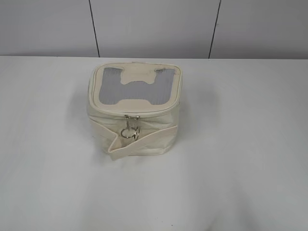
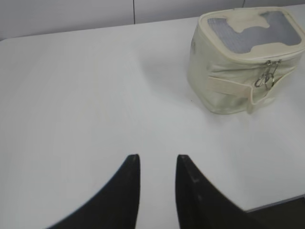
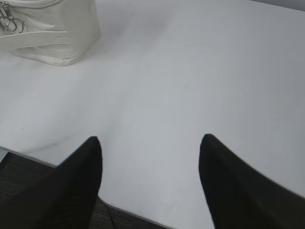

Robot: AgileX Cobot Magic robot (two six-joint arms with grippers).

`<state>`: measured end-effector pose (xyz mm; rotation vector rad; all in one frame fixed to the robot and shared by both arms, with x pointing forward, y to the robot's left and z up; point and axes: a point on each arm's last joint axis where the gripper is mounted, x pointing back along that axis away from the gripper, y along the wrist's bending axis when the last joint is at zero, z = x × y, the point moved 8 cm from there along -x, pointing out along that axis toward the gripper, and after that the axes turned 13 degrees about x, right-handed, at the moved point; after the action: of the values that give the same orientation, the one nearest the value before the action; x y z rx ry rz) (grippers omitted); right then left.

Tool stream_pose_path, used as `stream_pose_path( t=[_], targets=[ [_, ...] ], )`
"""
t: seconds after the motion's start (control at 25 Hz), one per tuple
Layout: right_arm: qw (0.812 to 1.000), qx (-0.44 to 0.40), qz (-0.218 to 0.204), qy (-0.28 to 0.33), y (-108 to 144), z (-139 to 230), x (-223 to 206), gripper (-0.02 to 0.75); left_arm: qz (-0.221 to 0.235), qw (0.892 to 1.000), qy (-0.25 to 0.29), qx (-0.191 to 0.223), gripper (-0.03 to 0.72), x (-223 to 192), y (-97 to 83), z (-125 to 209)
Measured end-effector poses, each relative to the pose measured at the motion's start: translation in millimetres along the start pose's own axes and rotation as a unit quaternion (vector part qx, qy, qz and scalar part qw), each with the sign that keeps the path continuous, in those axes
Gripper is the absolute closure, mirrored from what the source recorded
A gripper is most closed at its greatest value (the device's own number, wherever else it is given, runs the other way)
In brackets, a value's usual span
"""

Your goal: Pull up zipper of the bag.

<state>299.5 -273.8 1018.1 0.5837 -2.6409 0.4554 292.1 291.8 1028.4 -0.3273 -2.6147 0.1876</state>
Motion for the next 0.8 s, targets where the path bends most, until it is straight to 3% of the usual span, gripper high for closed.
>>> stream_pose_path(
  t=[0.2,0.8],
  targets=[
    [1.000,-0.003,0.003,0.001,-1.0,0.7,-0.6,0.232,0.028,0.999,-0.016,-0.005,0.488,-7.1,-9.2,-2.5],
    [1.000,-0.005,0.004,0.001,-1.1,0.8,-0.8,0.232,0.030,0.999,-0.019,-0.007,0.488,-7.0,-10.2,-3.5]
  ],
)
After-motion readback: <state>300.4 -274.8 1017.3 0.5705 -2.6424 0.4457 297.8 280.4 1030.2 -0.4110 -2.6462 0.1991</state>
